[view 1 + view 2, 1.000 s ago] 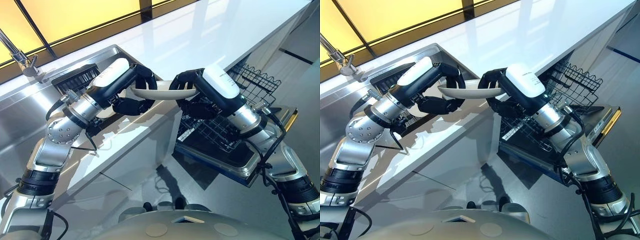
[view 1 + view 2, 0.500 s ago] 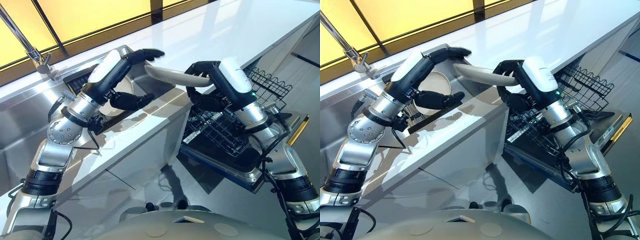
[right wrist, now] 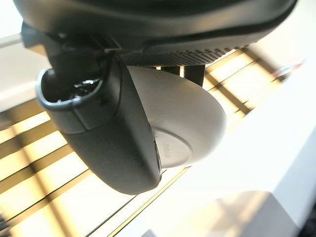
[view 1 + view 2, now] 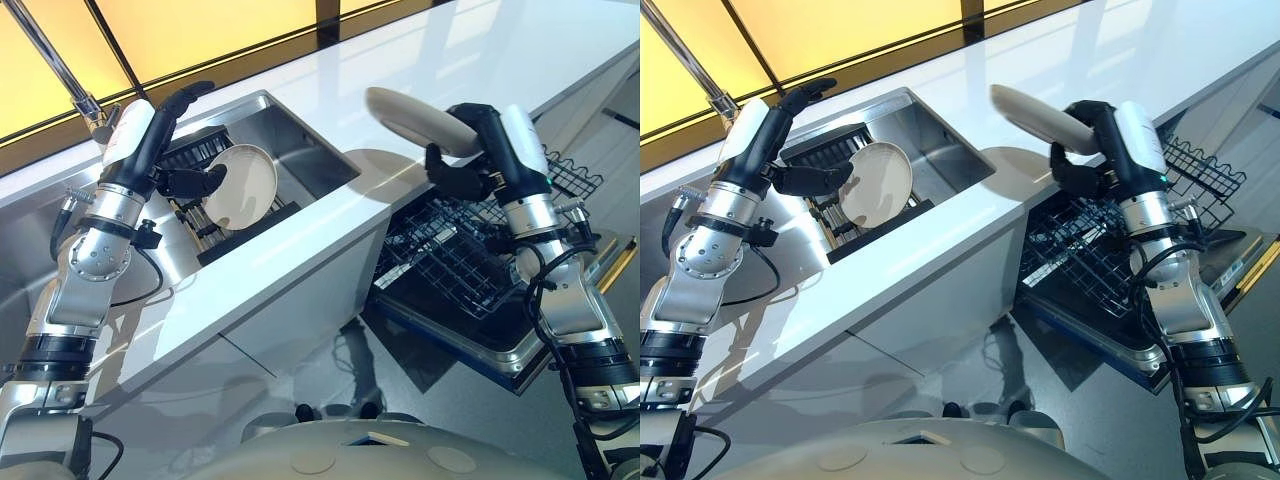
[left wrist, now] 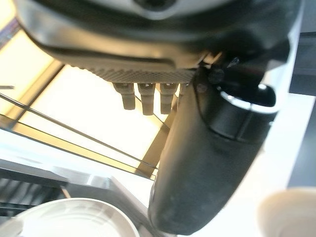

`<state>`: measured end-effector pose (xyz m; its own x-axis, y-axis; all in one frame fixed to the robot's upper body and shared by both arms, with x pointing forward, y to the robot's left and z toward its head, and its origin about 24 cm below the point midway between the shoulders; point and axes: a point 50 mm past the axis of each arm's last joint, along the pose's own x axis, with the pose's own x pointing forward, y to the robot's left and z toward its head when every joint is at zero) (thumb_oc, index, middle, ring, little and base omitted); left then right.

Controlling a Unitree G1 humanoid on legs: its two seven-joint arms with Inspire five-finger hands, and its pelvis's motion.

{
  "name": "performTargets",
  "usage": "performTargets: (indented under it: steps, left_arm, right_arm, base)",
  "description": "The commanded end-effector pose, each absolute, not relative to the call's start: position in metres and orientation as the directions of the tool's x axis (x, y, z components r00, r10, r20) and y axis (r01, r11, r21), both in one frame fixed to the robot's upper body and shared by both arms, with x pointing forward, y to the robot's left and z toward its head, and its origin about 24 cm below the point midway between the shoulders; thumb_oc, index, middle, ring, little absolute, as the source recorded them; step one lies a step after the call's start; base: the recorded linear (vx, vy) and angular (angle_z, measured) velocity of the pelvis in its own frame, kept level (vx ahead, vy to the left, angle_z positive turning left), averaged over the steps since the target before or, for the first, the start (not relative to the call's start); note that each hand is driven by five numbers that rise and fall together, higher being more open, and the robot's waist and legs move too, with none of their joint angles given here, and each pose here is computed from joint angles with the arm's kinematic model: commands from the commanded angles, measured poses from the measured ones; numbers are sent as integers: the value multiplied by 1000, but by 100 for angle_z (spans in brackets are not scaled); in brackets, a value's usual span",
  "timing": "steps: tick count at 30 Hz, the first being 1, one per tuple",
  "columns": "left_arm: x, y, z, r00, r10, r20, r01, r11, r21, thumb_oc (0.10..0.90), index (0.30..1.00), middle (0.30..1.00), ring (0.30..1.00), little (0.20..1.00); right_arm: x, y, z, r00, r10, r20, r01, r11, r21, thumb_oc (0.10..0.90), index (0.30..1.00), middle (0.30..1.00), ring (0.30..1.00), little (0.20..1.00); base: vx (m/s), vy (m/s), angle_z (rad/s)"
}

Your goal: Pick up plates and place into dishwasher.

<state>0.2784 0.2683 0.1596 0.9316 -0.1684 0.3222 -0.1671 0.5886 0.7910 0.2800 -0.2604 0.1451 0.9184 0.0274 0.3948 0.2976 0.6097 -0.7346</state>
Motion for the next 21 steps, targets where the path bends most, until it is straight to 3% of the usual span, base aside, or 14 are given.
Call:
performTargets:
  steps: [1,6,12,21]
  left_arm:
    - [279,294,193,889,-89,448,-318,585,746,800,900,900,900,900]
    - [283,302,190,916,-77,393,-281,573,770,800,900,900,900,900]
    - [284,307,196,909,-46,414,-316,572,757,800,900,900,900,900]
    - [278,315,188,909,-24,417,-330,573,750,800,900,900,900,900]
  right_arm:
    - [284,-295,223,710,-160,686,627,587,-513,100,300,300,300,200]
    - [282,-348,229,669,-371,644,731,482,-482,100,300,300,300,200]
    - [275,-382,244,616,-432,659,788,327,-522,100,300,300,300,200]
    - [270,-404,237,704,-424,570,702,291,-650,100,300,300,300,200]
  base:
    - [90,-9,15]
    - [118,-5,3]
    - [99,17,0]
    - [107,13,0]
